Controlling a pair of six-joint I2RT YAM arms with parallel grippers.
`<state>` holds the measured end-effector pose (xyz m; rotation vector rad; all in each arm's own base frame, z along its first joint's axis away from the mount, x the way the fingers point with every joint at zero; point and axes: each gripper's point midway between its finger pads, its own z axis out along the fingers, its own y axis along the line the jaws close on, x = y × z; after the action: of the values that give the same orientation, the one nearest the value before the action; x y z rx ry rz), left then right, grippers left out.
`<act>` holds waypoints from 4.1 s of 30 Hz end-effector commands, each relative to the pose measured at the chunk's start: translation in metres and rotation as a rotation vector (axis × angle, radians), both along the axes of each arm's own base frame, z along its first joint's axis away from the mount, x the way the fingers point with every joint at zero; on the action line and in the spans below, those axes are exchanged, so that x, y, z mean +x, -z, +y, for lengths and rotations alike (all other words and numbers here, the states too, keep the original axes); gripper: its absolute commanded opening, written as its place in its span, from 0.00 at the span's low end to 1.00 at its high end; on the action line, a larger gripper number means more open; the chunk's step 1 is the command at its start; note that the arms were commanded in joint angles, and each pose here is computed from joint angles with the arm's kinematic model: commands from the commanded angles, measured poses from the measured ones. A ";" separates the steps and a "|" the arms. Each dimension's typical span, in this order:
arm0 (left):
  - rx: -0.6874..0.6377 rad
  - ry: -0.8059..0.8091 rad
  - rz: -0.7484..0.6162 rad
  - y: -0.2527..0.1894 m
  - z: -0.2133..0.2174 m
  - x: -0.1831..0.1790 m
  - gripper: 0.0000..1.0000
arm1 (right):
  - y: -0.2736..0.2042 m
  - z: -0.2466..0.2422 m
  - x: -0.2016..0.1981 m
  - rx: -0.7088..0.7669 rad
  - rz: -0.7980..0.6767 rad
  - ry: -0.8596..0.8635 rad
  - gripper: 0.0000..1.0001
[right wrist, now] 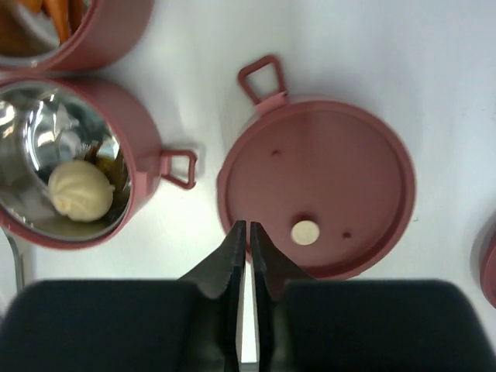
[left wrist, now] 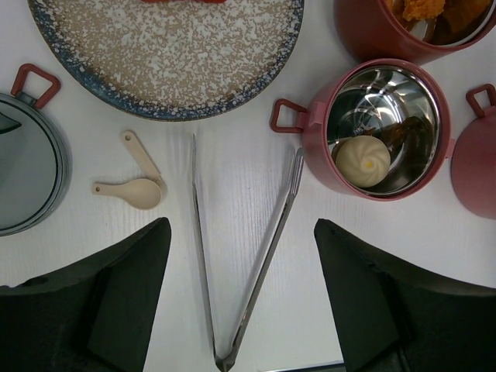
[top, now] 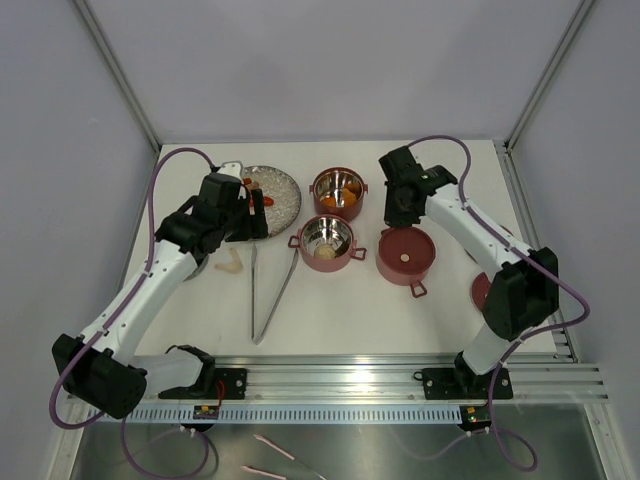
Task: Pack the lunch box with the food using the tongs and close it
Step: Close the box lid on the packing box, then pick up the box lid from the center of the board.
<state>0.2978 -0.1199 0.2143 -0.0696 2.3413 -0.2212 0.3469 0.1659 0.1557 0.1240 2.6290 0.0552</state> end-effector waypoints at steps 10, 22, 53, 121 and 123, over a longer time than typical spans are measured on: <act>-0.015 -0.022 -0.059 -0.013 0.004 0.002 0.78 | 0.077 -0.039 -0.003 0.022 0.117 0.113 0.00; -0.017 -0.019 -0.061 -0.015 0.003 0.004 0.78 | 0.024 -0.043 -0.007 0.034 0.007 0.102 0.00; -0.020 -0.009 -0.046 -0.009 0.000 0.005 0.78 | 0.013 -0.074 -0.005 -0.014 -0.041 0.189 0.00; -0.030 0.015 0.078 0.036 -0.027 0.043 0.70 | 0.076 -0.235 0.071 0.050 0.051 0.514 0.00; -0.052 0.023 0.083 0.039 -0.034 0.052 0.69 | 0.044 -0.223 0.069 0.052 -0.010 0.484 0.00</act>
<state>0.3208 -0.1339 0.1520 -0.0597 2.5129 -0.1791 0.4080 -0.0732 0.0424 0.8425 2.6598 -0.0941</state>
